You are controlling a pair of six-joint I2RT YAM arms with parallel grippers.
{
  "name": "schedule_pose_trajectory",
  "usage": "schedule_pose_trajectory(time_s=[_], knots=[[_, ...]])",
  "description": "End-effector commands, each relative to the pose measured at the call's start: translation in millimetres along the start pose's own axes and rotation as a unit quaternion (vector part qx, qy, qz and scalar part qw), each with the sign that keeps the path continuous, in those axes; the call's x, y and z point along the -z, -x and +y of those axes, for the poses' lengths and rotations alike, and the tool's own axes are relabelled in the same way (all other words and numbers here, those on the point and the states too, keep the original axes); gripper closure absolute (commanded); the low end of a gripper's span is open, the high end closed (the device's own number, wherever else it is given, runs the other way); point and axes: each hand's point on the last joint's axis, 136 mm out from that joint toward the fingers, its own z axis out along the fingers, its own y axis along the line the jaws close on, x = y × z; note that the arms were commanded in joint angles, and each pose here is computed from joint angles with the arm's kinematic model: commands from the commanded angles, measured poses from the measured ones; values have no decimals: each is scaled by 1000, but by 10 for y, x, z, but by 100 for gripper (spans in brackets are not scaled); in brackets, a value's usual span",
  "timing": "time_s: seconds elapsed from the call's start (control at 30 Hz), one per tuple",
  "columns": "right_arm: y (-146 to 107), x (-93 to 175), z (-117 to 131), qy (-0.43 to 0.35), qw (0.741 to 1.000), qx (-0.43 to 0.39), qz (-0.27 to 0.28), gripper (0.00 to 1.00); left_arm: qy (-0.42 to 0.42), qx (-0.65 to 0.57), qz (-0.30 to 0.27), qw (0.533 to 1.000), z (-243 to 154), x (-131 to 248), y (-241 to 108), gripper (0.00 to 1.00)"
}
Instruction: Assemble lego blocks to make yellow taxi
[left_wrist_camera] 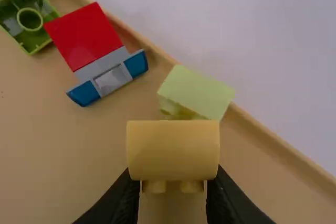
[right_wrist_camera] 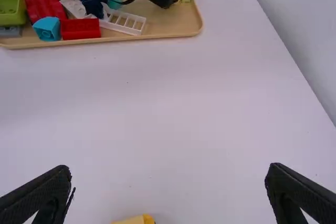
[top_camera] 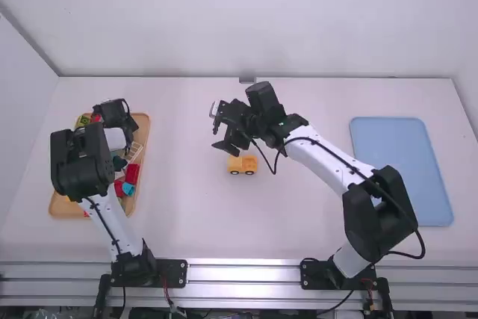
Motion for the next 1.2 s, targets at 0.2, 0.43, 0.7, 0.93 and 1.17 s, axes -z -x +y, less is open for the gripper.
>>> schedule_pose_trajectory(time_s=[0.2, 0.43, 0.7, 0.93, 1.17], knots=[[117, 51, -71, -8, 1000, 5, -11, 1, -29, 14, 49, 998, -79, 285, 156, 85], [119, 51, -72, -8, 1000, 7, -11, 1, -11, -4, 118, 993, -96, 471, 250, 83], [109, 51, -80, -11, 1000, 6, -9, 1, -40, -59, 214, 974, -89, 773, 242, 80], [109, 51, -80, -11, 1000, 6, -9, 2, -55, -71, 258, 962, 96, 766, 115, 75], [118, 51, -79, -10, 1000, 7, -11, 1, -40, -16, 300, 953, 442, 595, -120, 72]])
